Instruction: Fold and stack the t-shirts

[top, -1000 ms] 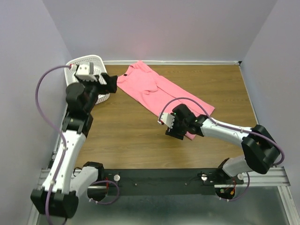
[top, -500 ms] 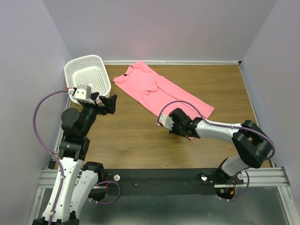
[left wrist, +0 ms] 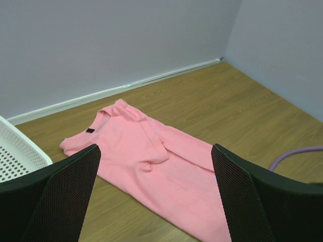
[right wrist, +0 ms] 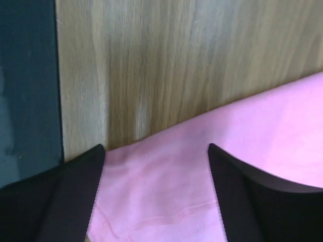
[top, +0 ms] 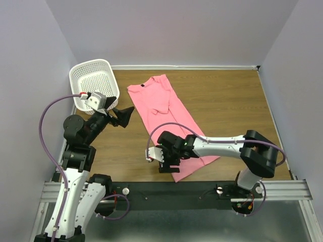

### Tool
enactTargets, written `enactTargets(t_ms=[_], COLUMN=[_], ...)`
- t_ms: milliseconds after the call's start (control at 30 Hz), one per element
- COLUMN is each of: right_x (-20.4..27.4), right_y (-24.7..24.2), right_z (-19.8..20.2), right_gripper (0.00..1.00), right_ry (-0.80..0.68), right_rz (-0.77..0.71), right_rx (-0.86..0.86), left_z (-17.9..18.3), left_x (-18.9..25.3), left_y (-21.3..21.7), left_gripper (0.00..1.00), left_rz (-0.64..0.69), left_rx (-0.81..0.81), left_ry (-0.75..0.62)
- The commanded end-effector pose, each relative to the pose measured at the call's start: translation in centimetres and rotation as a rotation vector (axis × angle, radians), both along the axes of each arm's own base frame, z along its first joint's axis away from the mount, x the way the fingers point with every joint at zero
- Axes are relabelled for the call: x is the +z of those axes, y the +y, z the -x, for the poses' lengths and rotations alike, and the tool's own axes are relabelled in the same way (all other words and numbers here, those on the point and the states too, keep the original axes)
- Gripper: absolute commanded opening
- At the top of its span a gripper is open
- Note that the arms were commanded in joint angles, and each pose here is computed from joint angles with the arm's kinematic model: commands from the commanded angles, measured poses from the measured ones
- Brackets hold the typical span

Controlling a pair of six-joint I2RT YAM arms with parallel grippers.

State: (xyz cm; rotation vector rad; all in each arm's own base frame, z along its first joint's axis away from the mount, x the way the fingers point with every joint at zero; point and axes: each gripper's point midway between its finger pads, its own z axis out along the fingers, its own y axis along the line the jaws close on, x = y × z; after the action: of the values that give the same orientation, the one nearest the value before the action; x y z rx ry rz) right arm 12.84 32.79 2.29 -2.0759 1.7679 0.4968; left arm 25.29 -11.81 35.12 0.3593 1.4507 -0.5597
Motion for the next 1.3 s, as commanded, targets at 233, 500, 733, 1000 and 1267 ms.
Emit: enactTargets(t_ms=[233, 500, 733, 1000, 1267], right_x=[12.8, 9.8, 7.5, 7.0, 7.3], right_y=[-13.9, -23.6, -25.8, -25.3, -24.9], right_z=[-12.0, -13.3, -10.7, -8.8, -8.0], right_gripper=[1.00, 0.96, 0.77, 0.77, 0.78], right_ry=[-0.268, -0.197, 0.158, 0.152, 0.150], right_rz=[-0.370, -0.425, -0.488, -0.491, -0.494], right_rx=[-0.267, -0.260, -0.164, -0.137, -0.136], left_z=[3.5, 9.8, 16.3, 18.6, 17.4], left_x=[-2.5, -14.7, -26.1, -32.9, -33.7], left_y=[-9.0, -20.3, -23.4, -23.7, -23.8], left_gripper=[0.96, 0.82, 0.68, 0.58, 0.54], left_rz=[-0.056, -0.413, -0.692, -0.914, -0.970], left_rx=[-0.432, -0.423, -0.429, -0.360, -0.283], left_ry=[0.022, 0.483, 0.675, 0.698, 0.666])
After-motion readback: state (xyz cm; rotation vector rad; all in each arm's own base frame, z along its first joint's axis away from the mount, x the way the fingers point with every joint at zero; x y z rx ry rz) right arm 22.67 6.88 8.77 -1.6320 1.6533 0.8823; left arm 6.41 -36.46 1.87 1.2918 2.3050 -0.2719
